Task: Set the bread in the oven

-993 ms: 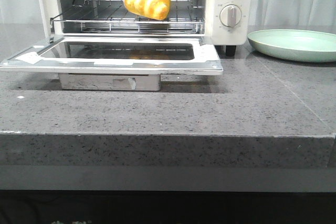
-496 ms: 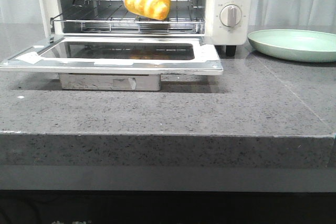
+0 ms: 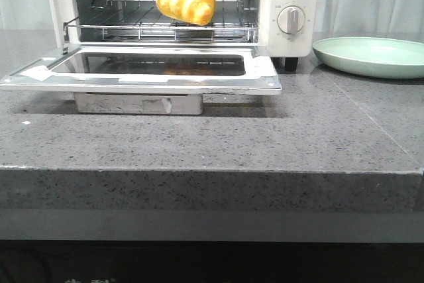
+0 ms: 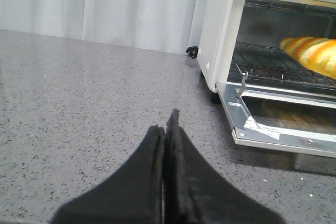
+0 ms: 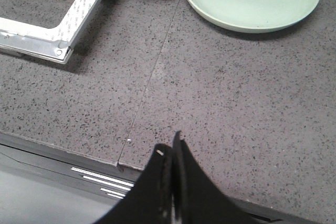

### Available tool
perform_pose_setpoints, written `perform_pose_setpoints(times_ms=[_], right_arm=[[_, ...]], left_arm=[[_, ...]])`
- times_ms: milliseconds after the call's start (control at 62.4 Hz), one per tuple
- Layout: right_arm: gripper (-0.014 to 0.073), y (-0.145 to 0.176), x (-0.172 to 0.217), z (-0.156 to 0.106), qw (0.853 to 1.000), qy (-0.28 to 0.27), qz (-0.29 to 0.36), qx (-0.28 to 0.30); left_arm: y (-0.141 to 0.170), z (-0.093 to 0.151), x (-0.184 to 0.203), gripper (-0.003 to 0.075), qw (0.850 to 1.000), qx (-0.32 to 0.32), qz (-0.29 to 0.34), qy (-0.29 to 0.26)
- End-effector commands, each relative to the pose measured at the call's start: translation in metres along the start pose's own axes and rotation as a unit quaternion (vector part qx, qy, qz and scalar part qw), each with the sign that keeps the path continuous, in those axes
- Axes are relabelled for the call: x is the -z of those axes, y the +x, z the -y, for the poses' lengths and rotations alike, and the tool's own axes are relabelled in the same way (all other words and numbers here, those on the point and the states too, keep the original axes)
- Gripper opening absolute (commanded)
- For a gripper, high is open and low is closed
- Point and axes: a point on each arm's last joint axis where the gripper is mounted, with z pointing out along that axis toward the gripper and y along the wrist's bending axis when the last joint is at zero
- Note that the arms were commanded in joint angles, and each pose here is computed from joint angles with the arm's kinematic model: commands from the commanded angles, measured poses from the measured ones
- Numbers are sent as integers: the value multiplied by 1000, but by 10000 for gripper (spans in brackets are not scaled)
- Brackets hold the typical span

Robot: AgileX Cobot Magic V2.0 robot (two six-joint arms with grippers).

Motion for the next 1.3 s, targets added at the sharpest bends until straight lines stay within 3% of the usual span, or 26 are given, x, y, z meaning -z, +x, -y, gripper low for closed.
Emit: perform_pose_setpoints(times_ms=[0, 96, 240, 352, 528, 737, 1281], right_arm=[[-118, -7, 6, 2, 999, 8, 50, 5], [-118, 8, 6, 6, 997, 24, 70, -5], [-118, 41, 2, 13, 985, 54, 163, -33], [-118, 70, -1, 16, 964, 76, 252, -44], [-118, 112, -18, 19, 942, 84, 323, -42], [-118, 140, -38, 22, 933, 89, 345, -42], [-118, 141, -39, 22, 935, 89, 340, -42]], left_arm=[[-1, 0, 1, -18, 999, 3, 41, 3], [-1, 0, 1, -18, 999, 3, 41, 3], [-1, 0, 1, -18, 999, 3, 41, 3], [-1, 0, 1, -18, 999, 3, 41, 3], [-1, 0, 1, -18, 999, 3, 41, 3], [-1, 0, 1, -18, 999, 3, 41, 3], [-1, 0, 1, -18, 999, 3, 41, 3]])
